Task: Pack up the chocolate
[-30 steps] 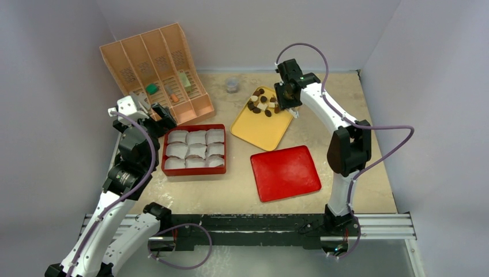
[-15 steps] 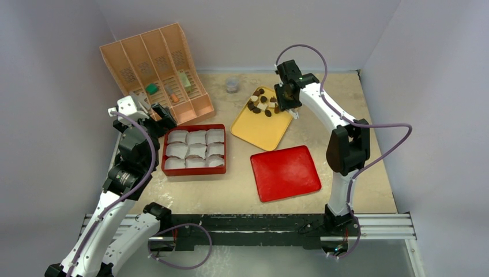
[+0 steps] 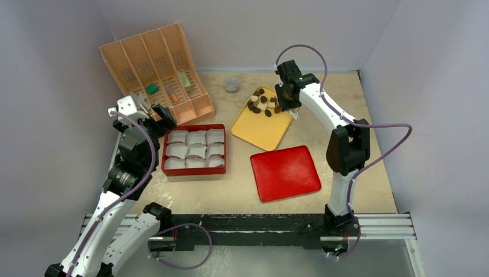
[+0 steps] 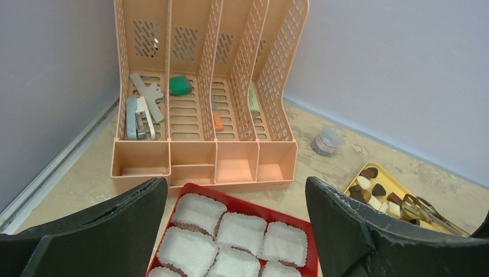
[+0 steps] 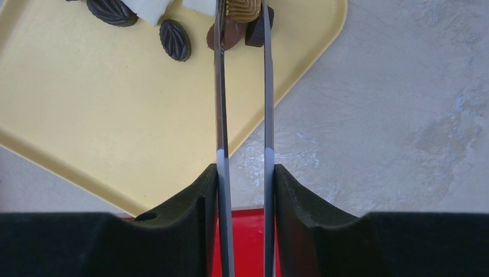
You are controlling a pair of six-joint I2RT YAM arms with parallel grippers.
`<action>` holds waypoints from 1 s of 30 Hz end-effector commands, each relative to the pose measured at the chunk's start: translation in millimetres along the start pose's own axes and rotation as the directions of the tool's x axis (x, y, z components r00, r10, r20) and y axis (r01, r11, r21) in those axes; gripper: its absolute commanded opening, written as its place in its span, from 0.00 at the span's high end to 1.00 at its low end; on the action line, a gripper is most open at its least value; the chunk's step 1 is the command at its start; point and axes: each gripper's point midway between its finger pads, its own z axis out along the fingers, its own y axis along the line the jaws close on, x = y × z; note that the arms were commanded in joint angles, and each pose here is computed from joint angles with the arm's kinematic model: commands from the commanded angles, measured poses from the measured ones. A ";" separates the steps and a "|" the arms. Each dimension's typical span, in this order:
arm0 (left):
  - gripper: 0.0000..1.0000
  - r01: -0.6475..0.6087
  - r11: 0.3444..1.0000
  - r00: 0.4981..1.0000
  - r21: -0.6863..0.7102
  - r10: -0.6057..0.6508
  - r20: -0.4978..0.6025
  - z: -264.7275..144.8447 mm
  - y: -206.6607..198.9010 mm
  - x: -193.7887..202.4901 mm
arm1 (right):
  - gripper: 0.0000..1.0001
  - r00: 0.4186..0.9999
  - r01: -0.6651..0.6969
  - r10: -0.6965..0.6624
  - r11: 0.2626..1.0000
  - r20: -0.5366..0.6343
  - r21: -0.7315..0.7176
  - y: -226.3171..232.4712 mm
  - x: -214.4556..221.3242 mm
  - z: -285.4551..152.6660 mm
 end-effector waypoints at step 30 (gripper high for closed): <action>0.11 0.033 0.999 0.998 -0.015 -0.032 0.051 -1.4 2.3 -12.9 | 0.74 0.960 0.153 -0.048 0.915 0.277 -0.373 121.6 -14.6 -139.5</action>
